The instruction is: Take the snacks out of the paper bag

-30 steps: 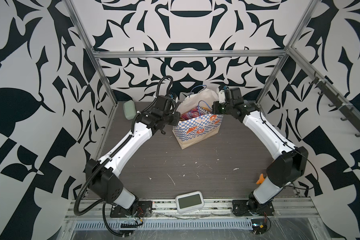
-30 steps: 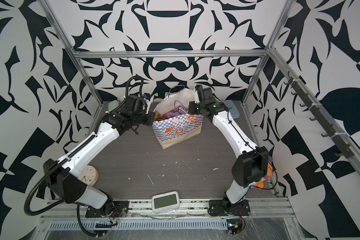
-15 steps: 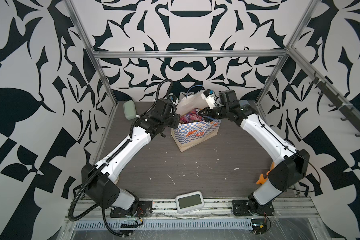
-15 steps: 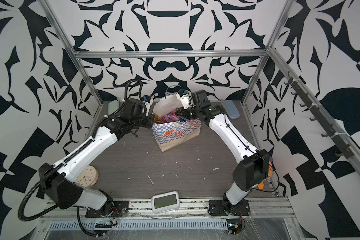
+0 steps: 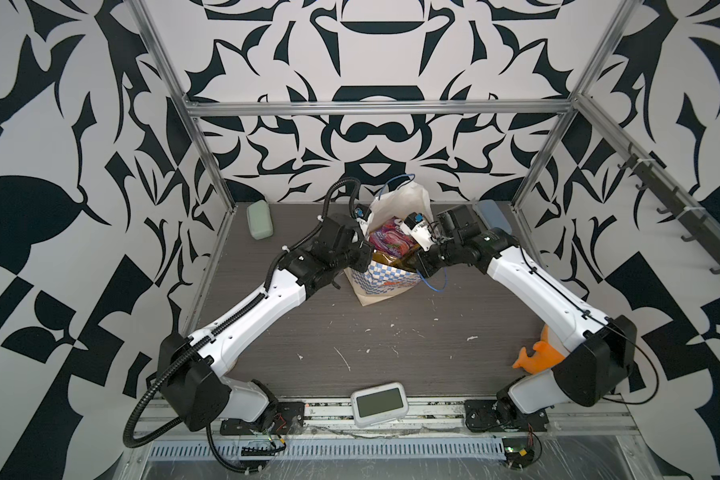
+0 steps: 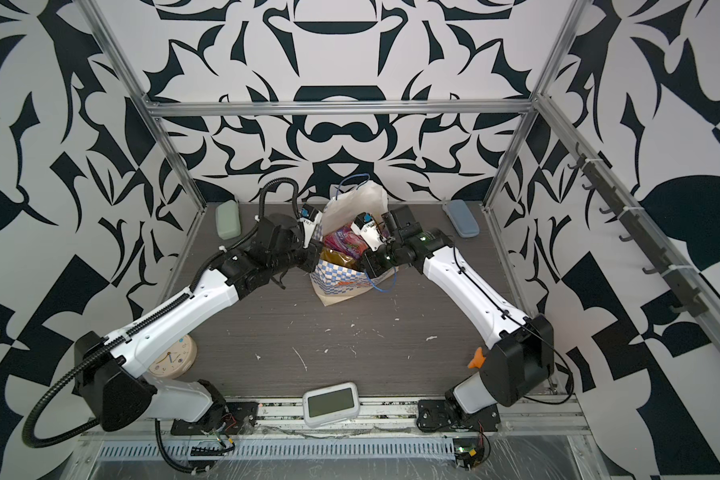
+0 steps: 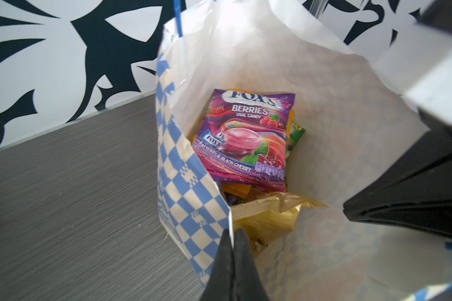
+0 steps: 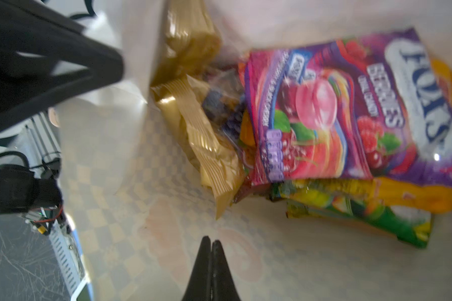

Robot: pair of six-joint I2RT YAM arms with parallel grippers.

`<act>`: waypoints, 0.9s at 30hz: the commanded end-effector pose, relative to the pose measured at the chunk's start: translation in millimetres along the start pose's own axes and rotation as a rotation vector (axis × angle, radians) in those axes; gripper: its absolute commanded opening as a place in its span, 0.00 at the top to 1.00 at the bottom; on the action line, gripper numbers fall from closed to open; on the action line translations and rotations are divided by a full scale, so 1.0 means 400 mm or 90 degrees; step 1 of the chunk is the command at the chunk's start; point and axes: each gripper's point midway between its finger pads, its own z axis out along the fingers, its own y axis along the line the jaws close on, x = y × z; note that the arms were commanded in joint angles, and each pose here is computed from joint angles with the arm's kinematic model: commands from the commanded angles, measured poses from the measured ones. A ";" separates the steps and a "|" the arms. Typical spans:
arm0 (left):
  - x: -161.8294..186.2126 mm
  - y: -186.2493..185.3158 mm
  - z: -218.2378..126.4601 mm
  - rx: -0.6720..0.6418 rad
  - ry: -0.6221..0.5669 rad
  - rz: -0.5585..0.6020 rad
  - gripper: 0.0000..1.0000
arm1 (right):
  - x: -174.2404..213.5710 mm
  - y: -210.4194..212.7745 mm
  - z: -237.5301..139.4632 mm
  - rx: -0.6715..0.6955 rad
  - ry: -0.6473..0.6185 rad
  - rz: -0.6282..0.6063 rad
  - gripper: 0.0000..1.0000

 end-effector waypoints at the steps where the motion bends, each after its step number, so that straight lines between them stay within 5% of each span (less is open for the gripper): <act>1: -0.036 -0.067 -0.032 0.040 -0.063 0.000 1.00 | 0.057 -0.015 -0.020 0.045 0.047 0.012 0.97; 6: -0.029 -0.098 -0.061 0.027 -0.095 0.011 1.00 | 0.051 -0.025 -0.056 0.082 0.018 0.025 0.97; 14: -0.022 -0.102 -0.062 0.019 -0.099 0.023 1.00 | -0.117 -0.016 -0.176 0.129 -0.124 0.057 0.87; 20: -0.034 -0.087 -0.096 -0.001 -0.122 0.025 1.00 | -0.186 0.041 -0.119 0.060 -0.124 0.082 0.81; 27: -0.034 -0.037 -0.135 -0.063 -0.132 0.028 1.00 | -0.178 0.117 -0.008 0.013 -0.030 0.052 0.74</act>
